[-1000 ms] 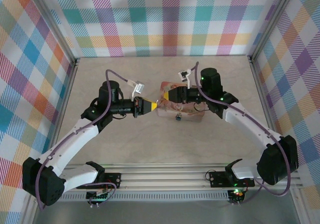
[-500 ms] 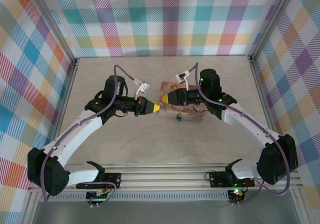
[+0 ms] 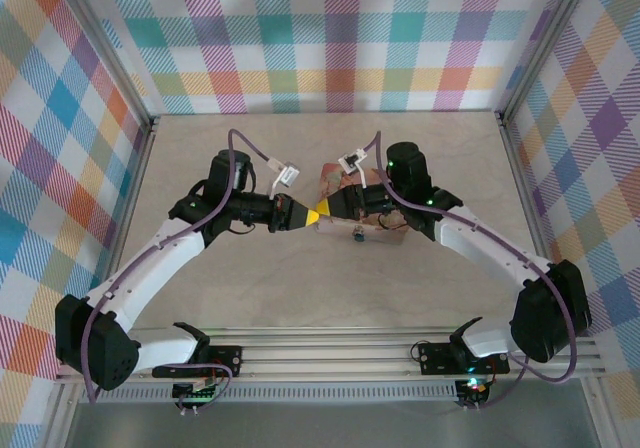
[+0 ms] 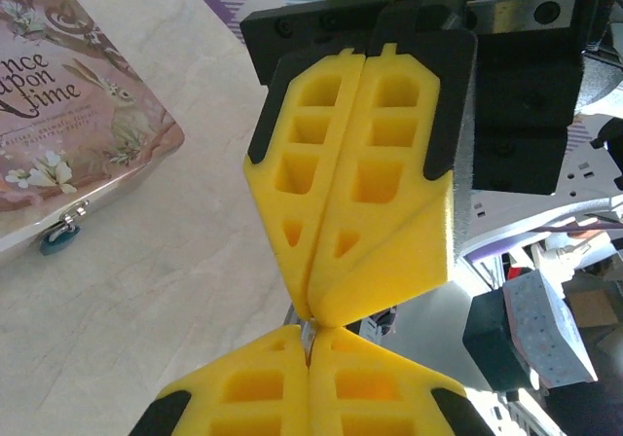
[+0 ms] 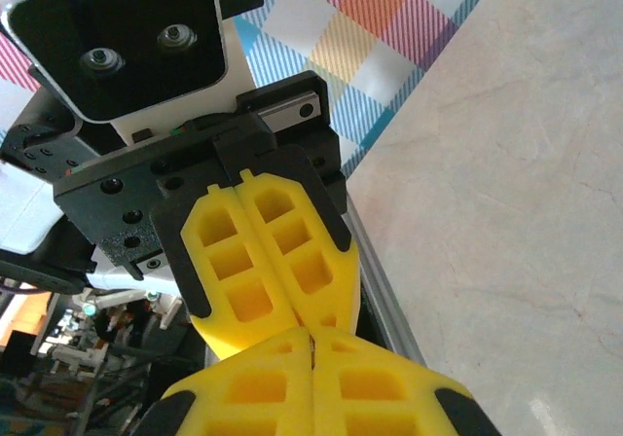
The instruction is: Unlock the padlock with the key
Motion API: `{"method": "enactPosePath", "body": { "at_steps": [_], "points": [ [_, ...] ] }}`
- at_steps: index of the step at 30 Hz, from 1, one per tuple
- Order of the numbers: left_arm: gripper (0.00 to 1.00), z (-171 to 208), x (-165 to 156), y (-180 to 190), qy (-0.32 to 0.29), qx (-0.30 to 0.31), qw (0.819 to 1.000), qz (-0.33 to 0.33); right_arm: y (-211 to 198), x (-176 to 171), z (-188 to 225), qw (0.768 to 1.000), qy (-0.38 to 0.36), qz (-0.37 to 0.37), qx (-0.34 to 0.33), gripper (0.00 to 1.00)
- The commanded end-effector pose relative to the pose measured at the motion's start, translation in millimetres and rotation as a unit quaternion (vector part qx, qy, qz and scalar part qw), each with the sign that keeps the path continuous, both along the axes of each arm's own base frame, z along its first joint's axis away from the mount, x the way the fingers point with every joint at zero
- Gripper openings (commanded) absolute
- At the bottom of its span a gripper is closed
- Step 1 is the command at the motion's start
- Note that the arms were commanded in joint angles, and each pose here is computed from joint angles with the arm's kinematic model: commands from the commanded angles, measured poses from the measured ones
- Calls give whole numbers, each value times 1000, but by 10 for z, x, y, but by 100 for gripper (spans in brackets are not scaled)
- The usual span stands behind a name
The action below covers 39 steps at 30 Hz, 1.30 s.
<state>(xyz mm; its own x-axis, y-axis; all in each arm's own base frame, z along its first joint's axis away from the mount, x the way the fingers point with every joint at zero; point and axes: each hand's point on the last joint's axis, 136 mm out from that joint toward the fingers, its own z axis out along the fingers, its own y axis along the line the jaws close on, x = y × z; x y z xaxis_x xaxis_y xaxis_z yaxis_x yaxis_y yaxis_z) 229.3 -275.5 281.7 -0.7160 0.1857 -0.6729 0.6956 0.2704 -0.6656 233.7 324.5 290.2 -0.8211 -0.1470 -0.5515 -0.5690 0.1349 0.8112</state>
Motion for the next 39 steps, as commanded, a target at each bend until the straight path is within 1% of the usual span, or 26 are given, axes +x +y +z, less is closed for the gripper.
{"method": "enactPosePath", "body": {
  "at_steps": [1,3,4,5,6,7,9,10,13,14,15,17,19,20,22,24,26,28,32,35,39],
  "points": [
    [0,136,-49,-18,-17,-11,1000,-12,18,23,58,1000,-24,-6,15,0],
    [1,116,-14,6,-22,-3,1000,4,0,51,68,999,-31,-19,16,0],
    [19,83,32,34,-20,7,999,24,-13,74,79,999,-35,-29,17,0],
    [28,49,98,70,-15,17,998,53,-28,90,86,998,-38,-38,16,0],
    [31,18,189,123,-8,27,995,93,-49,110,94,998,-42,-48,15,0],
    [33,8,265,178,-3,30,991,129,-70,130,100,997,-45,-58,13,0],
    [34,52,351,260,-8,26,984,175,-122,170,117,996,-51,-76,13,0],
    [35,80,365,293,-20,20,982,187,-145,189,125,995,-54,-84,12,0],
    [39,145,308,325,-61,-2,981,186,-186,226,136,994,-57,-97,8,0],
    [43,149,315,355,-59,-5,978,198,-191,238,135,993,-58,-101,6,0],
    [44,157,317,372,-53,-9,977,206,-198,246,145,993,-59,-104,6,0],
    [45,171,273,351,-41,-11,980,195,-202,261,151,992,-60,-108,6,0],
    [45,139,192,292,-25,-6,986,164,-199,269,171,992,-61,-109,9,0],
    [44,132,194,278,-15,-13,986,164,-197,267,189,992,-63,-109,11,0],
    [41,233,165,207,-8,-61,987,149,-197,267,212,992,-64,-109,15,0],
    [37,377,154,162,-11,-115,983,139,-197,263,225,992,-65,-109,16,0],
    [35,446,173,156,-14,-139,980,142,-205,260,238,992,-66,-110,18,0],
    [34,454,180,138,-15,-142,980,137,-208,256,240,991,-65,-112,22,0],
    [32,449,185,53,5,-158,981,110,-198,253,256,991,-61,-112,32,0],
    [32,407,196,7,17,-158,982,102,-196,257,264,991,-60,-112,37,0],
    [34,350,235,-4,20,-153,982,106,-183,256,271,992,-58,-108,41,0]
  ]
}}
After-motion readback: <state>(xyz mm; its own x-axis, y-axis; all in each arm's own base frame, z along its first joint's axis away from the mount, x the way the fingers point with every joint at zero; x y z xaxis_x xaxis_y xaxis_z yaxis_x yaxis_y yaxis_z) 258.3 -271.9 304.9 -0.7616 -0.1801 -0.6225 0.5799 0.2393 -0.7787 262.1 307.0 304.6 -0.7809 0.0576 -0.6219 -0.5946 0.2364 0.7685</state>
